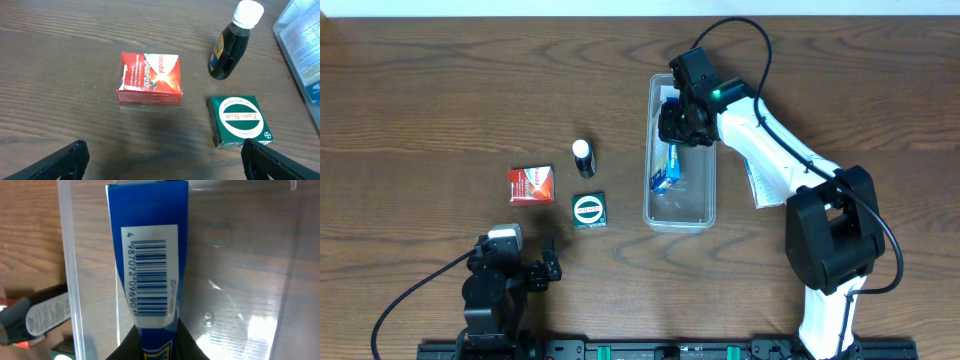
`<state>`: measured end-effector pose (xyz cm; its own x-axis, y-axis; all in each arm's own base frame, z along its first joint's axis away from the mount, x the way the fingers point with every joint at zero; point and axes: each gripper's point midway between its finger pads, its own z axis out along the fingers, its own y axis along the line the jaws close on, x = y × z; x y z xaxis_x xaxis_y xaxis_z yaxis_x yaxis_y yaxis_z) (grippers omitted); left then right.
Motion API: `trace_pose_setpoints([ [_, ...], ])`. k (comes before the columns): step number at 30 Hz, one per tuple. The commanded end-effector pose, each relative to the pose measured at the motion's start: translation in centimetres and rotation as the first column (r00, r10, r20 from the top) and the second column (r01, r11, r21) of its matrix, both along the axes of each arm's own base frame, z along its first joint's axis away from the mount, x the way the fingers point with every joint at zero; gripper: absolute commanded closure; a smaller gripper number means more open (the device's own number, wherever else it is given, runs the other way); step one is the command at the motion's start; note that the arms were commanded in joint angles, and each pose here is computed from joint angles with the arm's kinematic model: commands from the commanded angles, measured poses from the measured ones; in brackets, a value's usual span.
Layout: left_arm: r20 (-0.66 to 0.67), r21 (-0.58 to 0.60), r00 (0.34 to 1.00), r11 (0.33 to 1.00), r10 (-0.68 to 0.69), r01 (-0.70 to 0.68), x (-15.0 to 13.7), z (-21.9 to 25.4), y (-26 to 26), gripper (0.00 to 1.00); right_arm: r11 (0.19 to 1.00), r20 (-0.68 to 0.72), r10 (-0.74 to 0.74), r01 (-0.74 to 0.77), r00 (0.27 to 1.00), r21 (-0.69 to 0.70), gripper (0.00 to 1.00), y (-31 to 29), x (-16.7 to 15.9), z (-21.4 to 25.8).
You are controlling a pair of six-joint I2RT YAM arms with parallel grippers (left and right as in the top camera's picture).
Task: Pack container
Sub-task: 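Carry the blue box with the right gripper and lower it into the container, then move the right gripper to the white Panadol box and grasp it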
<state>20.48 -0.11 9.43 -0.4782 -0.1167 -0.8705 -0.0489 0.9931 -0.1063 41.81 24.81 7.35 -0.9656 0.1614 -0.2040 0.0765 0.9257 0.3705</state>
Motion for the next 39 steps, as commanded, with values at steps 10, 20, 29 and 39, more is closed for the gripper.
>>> trace_pose_setpoints([
  [10, -0.001, 0.013, 1.0, 1.0, -0.004, 0.004, 0.0, -0.3, 0.1, 0.02, 0.997, 0.028, -0.065, 0.063, 0.998, 0.05, 0.89, 0.6, 1.7, -0.4],
  [20, -0.001, 0.013, 1.0, 1.0, -0.004, 0.004, 0.0, -0.3, 0.1, 0.02, 0.999, 0.077, -0.041, 0.038, 0.996, 0.037, 0.86, 0.4, 2.5, -0.1],
  [29, -0.001, 0.013, 1.0, 1.0, -0.004, 0.004, 0.0, -0.3, 0.1, 0.02, 0.998, 0.1, -0.057, 0.057, 0.993, 0.011, 0.79, -0.1, 3.0, -0.2],
  [39, -0.001, 0.013, 1.0, 1.0, -0.004, 0.004, 0.0, -0.3, 0.1, 0.02, 0.998, 0.145, -0.062, 0.063, 0.988, -0.005, 0.44, -2.1, 3.3, 2.7],
])
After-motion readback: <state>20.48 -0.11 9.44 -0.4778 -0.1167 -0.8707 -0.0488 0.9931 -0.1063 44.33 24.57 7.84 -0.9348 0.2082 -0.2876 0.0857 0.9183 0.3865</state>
